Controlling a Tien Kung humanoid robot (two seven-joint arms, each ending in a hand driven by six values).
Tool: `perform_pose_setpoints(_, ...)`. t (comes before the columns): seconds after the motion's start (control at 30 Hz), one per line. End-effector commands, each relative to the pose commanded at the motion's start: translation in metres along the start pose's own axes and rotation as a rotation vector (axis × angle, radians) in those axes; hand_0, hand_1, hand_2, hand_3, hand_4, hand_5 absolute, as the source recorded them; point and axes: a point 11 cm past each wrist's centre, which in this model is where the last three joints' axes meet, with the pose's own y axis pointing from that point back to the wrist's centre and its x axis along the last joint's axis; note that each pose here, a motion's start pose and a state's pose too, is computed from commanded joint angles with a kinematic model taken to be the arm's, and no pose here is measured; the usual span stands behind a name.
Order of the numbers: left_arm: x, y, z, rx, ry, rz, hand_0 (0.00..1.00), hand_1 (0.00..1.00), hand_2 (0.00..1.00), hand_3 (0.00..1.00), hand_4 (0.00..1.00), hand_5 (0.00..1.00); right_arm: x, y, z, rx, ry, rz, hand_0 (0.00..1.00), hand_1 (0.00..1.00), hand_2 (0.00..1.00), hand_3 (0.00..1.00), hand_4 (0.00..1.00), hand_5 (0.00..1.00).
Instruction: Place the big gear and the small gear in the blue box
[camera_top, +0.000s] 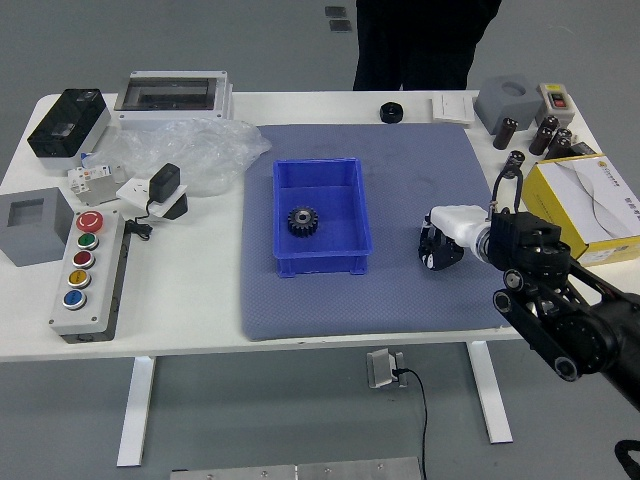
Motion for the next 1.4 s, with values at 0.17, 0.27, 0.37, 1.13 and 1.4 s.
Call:
perform_pose_setpoints(0.17,0.0,0.0,0.0,0.0,0.0,0.0,0.809,0.806,0.783,0.723,0.471,0.157,0.001,0.0,0.001,-0.002,-0.002,0.007,0.627,0.48,0.486,0.523,0.589,0.231)
perform_pose_setpoints(0.27,0.0,0.0,0.0,0.0,0.0,0.0,0.809,0.806,0.782,0.723,0.471,0.158,0.001,0.0,0.001,-0.003,-0.002,0.01,0.625,0.474,0.461,0.494,0.566,0.205)
perform_pose_setpoints(0.37,0.0,0.0,0.0,0.0,0.0,0.0,0.809,0.806,0.782,0.723,0.471,0.158,0.001,0.0,0.001,-0.004,-0.002,0.012,0.625,0.474,0.461,0.494,0.566,0.205)
perform_pose_setpoints(1.13,0.002,0.0,0.0,-0.002,0.006,0.003,0.809,0.806,0.782,0.723,0.471,0.156,0.058,0.018,0.005,-0.004,0.015,0.156,0.618,0.458,0.432,0.464,0.539,0.181)
perform_pose_setpoints(1.4,0.002,0.0,-0.001,0.001,0.005,0.003,0.809,0.806,0.782,0.723,0.47,0.157,0.106,0.033,-0.021,0.056,0.05,0.263,0.618,0.457,0.433,0.462,0.531,0.173)
